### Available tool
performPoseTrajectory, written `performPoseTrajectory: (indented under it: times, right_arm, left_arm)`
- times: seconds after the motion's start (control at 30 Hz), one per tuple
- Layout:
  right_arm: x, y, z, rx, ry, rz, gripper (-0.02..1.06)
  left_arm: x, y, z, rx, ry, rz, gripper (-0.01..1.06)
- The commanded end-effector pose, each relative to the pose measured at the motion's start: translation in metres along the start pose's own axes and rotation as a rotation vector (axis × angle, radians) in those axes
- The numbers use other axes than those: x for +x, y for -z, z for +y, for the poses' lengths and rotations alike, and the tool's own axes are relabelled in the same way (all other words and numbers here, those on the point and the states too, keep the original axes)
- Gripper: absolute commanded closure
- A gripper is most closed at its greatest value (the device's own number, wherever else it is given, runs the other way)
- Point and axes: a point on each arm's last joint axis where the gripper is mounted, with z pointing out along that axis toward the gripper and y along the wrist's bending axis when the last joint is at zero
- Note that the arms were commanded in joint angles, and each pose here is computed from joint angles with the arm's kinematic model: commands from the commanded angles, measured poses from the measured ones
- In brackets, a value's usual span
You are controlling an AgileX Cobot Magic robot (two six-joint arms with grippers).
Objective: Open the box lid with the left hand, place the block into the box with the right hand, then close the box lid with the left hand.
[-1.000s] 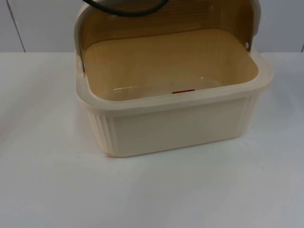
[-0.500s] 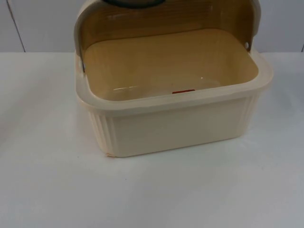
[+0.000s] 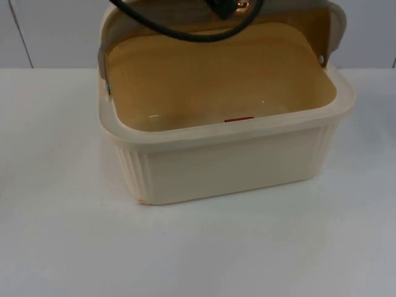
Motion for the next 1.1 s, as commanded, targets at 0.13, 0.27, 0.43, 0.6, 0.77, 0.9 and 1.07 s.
performPoseTrajectory:
  times: [0.13,0.27,0.43,0.6,0.77,0.9,1.07]
  right_arm:
    - [-0.001,0.004,-0.001,0.002,0.003,-0.004,0.0]
    - [-0.001,0.004,-0.001,0.0,0.001,-0.005,0.0]
    - [-0.001,0.004,-0.001,0.0,0.001,-0.005,0.0]
    - [-0.001,0.004,-0.001,0.0,0.001,-0.005,0.0]
    - [-0.001,0.004,-0.001,0.001,0.001,-0.006,0.0]
    - [-0.001,0.004,-0.001,0.001,0.001,-0.006,0.0]
    - [-0.001,0.004,-0.001,0.0,0.001,-0.005,0.0]
  left_arm:
    - [0.013,-0.004,-0.014,0.038,-0.015,0.066,1.05]
    - [0.013,0.004,-0.02,0.011,-0.017,0.063,1.05]
    - [0.014,0.003,-0.03,-0.002,-0.022,0.058,1.05]
    - [0.019,-0.001,-0.041,-0.014,-0.03,0.063,1.05]
    - [0.018,-0.005,-0.057,0.011,-0.043,0.065,1.05]
    - [0.009,-0.007,-0.071,0.034,-0.052,0.053,1.05]
    - [0.004,-0.009,-0.085,0.061,-0.077,0.052,1.05]
